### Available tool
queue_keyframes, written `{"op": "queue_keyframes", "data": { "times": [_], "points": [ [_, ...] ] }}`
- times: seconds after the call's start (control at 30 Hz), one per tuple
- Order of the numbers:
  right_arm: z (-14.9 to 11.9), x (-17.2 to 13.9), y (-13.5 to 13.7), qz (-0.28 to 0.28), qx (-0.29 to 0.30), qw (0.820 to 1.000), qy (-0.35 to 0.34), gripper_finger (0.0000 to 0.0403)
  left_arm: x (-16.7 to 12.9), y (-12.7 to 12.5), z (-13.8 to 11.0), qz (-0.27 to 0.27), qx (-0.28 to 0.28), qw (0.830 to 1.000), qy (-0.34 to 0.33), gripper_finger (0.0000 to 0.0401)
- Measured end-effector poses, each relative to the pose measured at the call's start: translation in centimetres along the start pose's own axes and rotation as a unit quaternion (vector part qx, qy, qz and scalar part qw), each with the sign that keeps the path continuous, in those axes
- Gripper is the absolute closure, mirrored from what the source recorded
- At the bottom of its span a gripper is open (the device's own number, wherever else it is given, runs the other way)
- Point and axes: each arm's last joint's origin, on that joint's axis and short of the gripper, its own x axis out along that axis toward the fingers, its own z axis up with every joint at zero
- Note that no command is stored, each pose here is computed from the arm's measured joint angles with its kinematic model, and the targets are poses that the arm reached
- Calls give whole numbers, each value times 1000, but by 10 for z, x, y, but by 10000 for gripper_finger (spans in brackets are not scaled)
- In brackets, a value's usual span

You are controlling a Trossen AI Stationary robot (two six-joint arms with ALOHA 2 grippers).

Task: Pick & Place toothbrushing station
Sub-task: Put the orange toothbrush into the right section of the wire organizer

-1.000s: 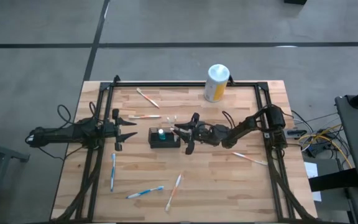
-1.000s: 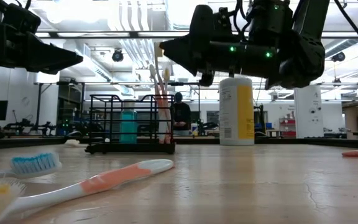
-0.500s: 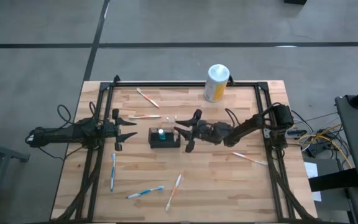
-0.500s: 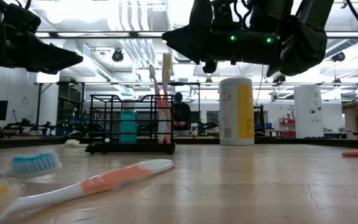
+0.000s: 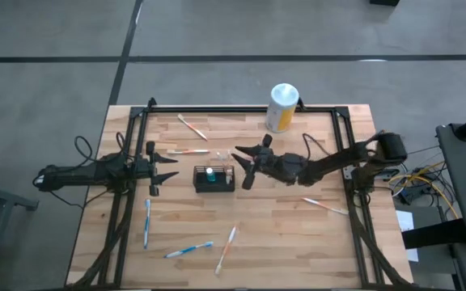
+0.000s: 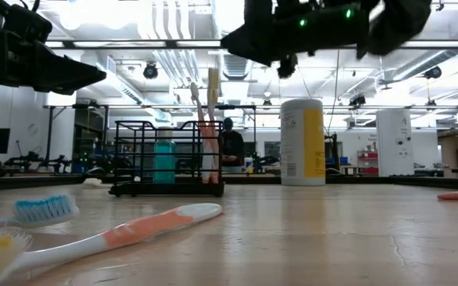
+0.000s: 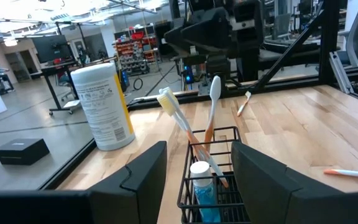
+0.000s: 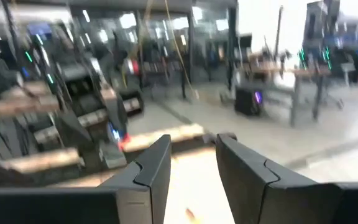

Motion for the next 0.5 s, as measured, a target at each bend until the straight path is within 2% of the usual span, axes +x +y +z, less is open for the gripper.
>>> {"op": "queue_keyframes", "data": {
  "times": [0.13, 0.27, 0.37, 0.5],
  "points": [
    [22, -10, -4, -26, 3, 998, 65, 282, 0, 0, 0, 0, 0, 1000, 0, 215],
    [47, -30, -7, -49, -5, 995, 91, 283, 0, 0, 0, 0, 0, 1000, 0, 214],
    [63, -47, -11, -72, 40, 990, 118, 284, 0, 0, 0, 0, 0, 1000, 0, 215],
    [69, -69, -16, -110, 115, 972, 175, 284, 0, 0, 0, 0, 0, 1000, 0, 214]
  ]
}}
